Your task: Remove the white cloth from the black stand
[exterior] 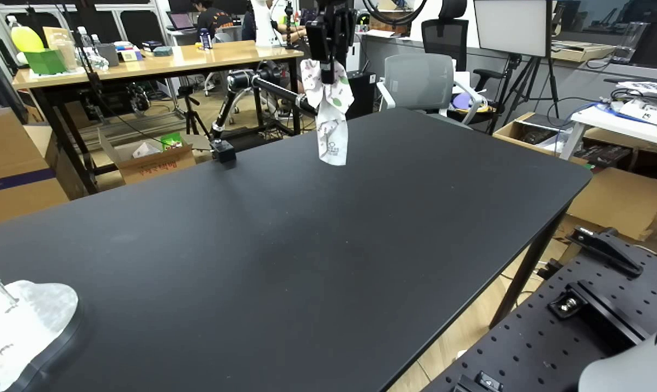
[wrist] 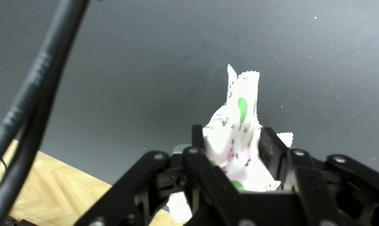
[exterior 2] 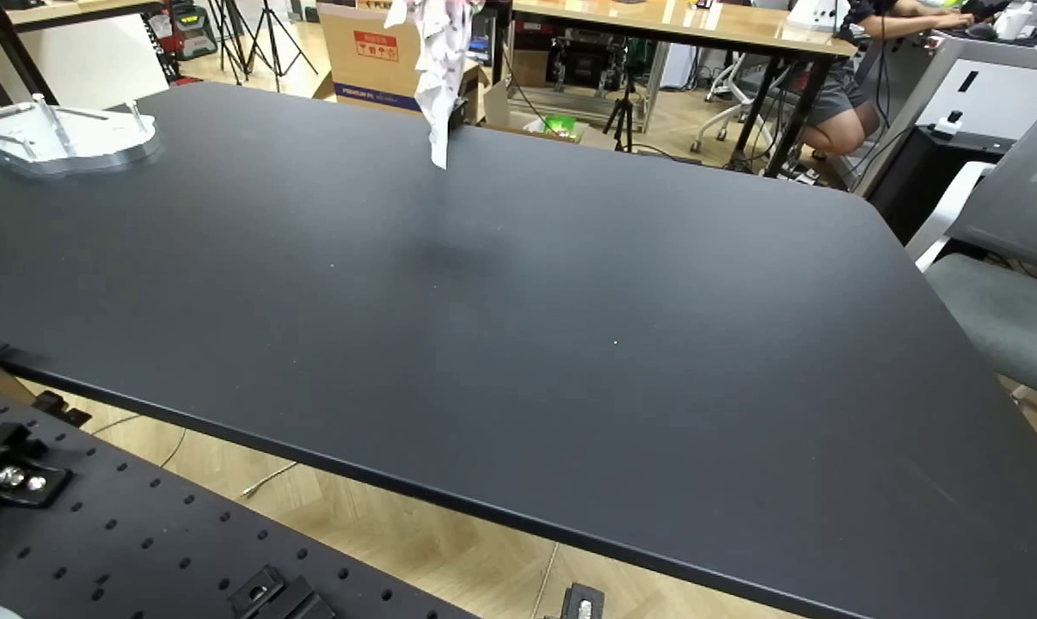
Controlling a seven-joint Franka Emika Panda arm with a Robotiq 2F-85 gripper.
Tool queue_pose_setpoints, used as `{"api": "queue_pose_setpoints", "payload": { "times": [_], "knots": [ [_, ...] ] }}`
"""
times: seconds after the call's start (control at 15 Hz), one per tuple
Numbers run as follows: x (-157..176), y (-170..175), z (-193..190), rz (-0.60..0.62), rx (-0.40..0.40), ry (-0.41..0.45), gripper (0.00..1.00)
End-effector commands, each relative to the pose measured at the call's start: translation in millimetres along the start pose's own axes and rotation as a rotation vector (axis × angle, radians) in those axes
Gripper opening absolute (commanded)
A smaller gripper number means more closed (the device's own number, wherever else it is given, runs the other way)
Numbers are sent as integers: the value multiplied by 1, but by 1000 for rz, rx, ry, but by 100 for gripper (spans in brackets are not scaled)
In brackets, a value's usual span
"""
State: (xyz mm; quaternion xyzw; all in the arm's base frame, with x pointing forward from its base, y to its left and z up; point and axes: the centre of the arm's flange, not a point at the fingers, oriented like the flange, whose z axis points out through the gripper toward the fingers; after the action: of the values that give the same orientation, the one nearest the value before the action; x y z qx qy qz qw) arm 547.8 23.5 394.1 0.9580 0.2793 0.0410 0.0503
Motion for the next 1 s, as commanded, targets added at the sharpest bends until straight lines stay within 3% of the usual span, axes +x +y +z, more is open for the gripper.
{"api": "queue_pose_setpoints", "payload": {
  "times": [0.0,0.13,0.27,0.93],
  "knots": [
    [3,8,-10,5,1,12,19],
    [2,9,-12,10,4,13,5],
    [0,9,-15,19,13,7,0],
    [-41,-31,-16,-49,213,-118,1]
  ]
}}
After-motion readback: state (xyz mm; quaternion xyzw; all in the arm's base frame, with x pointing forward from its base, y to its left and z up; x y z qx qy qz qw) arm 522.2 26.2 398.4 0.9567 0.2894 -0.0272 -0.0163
